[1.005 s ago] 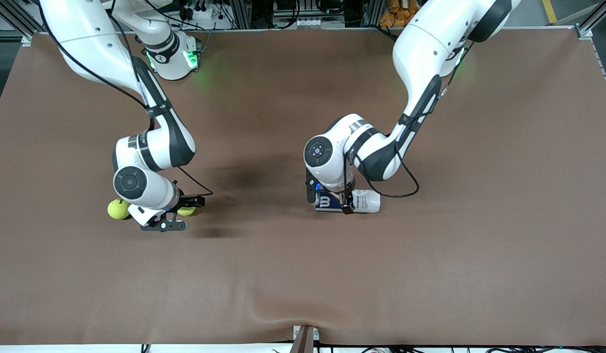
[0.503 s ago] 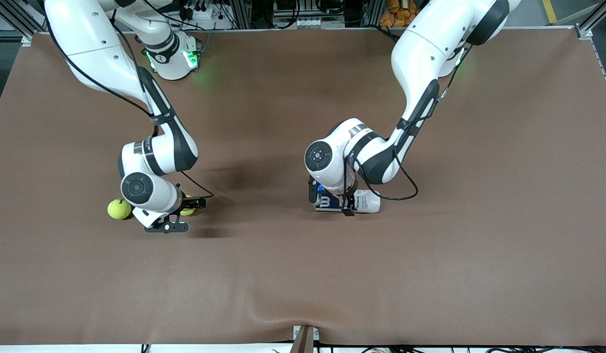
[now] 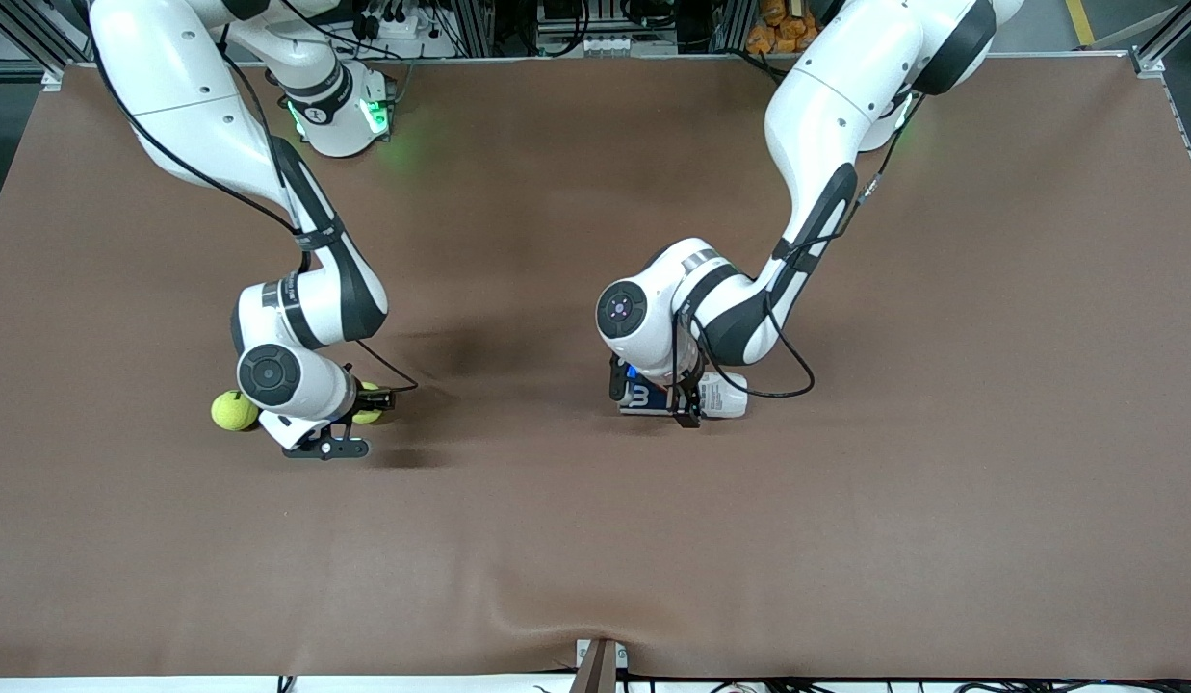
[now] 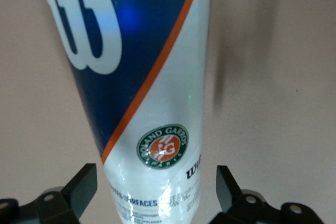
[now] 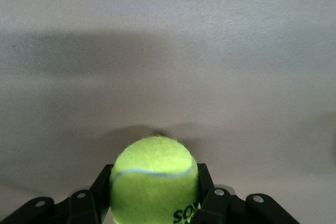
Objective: Insert tennis ball vertically with right arm
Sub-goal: 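Close the right gripper on the tennis ball and lift it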
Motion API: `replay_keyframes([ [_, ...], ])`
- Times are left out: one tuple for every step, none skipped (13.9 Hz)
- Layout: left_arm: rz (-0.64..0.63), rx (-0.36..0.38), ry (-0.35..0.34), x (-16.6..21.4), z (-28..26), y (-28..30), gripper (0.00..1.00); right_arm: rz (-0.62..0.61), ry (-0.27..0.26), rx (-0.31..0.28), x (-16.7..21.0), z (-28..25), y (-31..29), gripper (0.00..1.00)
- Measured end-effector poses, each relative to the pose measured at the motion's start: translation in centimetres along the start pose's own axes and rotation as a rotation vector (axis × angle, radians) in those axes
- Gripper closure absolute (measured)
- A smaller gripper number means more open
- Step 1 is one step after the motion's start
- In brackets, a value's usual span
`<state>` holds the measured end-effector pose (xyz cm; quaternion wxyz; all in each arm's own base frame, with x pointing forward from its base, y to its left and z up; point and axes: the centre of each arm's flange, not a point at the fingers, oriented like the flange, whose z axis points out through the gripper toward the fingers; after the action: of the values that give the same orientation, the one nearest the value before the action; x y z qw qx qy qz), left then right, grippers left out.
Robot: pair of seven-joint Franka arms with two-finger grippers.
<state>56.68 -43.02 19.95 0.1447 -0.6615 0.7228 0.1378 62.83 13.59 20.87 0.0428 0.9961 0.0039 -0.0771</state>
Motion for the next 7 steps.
replay_keyframes([
  [-0.006, -0.002, -0.010, 0.0, 0.6, 0.0, 0.00, 0.005, 0.003, -0.001, 0.3, -1.4, 0.2, 0.33],
  [-0.016, -0.003, -0.021, 0.0, 1.2, -0.1, 0.00, 0.011, 0.011, 0.000, 0.5, -3.2, 0.6, 0.33],
  [-0.023, 0.000, -0.033, 0.0, 1.7, -0.1, 0.00, 0.019, 0.023, 0.002, 0.6, -5.4, 1.1, 0.33],
  [-0.026, 0.003, -0.042, 0.2, 2.1, 0.0, 0.00, 0.029, 0.038, 0.006, 0.5, -7.7, 1.8, 0.33],
  [-0.028, 0.004, -0.046, 0.3, 2.3, 0.0, 0.00, 0.041, 0.049, 0.008, 0.3, -10.1, 2.6, 0.33],
  [-0.043, 0.003, -0.049, 0.3, 2.5, 0.1, 0.00, 0.052, 0.050, 0.009, 0.0, -12.5, 3.4, 0.33],
  [-0.068, 0.003, -0.052, 0.3, 2.6, 0.0, 0.00, 0.061, 0.042, 0.007, -0.4, -14.9, 4.1, 0.33],
])
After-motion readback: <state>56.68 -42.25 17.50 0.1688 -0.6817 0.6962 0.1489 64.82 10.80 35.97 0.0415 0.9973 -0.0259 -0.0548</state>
